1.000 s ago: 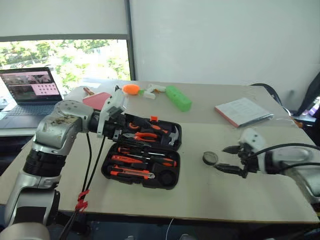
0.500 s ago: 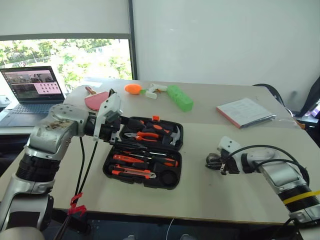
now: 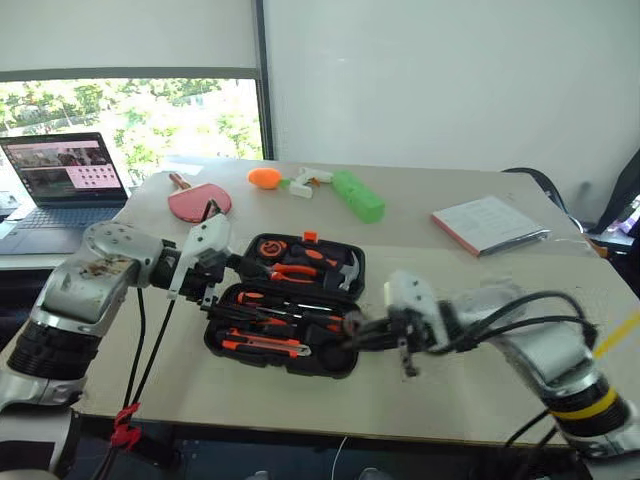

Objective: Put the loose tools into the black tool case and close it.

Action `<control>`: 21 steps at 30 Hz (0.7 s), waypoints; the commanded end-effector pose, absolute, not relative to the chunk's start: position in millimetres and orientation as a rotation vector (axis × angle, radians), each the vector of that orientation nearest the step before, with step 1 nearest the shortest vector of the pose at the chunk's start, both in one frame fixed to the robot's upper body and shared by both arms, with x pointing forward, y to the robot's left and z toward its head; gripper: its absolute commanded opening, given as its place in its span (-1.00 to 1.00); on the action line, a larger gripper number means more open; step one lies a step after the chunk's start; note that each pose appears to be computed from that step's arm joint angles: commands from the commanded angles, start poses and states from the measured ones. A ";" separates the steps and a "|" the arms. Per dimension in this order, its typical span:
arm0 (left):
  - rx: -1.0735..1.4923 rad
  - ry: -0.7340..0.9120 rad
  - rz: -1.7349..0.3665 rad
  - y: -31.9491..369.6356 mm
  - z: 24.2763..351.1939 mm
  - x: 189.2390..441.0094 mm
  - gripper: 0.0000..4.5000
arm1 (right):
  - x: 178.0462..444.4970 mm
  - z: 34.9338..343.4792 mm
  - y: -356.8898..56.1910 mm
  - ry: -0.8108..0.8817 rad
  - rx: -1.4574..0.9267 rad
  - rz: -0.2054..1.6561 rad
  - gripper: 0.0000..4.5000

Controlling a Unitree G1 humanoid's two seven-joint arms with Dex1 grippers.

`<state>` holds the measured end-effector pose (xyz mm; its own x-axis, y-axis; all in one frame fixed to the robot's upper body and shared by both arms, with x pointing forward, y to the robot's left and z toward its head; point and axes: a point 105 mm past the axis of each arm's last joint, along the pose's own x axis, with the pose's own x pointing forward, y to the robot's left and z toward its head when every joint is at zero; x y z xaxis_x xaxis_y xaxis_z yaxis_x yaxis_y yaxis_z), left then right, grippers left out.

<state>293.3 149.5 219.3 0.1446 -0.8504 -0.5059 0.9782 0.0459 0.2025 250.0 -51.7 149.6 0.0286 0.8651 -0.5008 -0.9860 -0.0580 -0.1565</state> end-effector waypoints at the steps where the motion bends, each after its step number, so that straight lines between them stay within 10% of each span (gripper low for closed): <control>1: 0.597 0.249 -1.435 146.2 229.4 286.7 1.00 | 259.8 147.5 -47.5 0.278 -0.593 1.499 -0.97; 15: 0.587 0.246 -1.413 146.5 229.2 284.6 1.00 | 269.8 127.9 -44.7 0.343 -0.623 1.464 -0.97; 21: 0.586 0.237 -1.410 145.3 230.5 288.2 1.00 | 269.8 126.6 -43.8 0.356 -0.607 1.457 0.04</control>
<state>288.5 146.8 217.9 0.1533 -0.8443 -0.5134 0.9783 0.0563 0.1995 273.4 -46.7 120.5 0.1074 0.8020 -0.5877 -0.9876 0.0178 -0.1562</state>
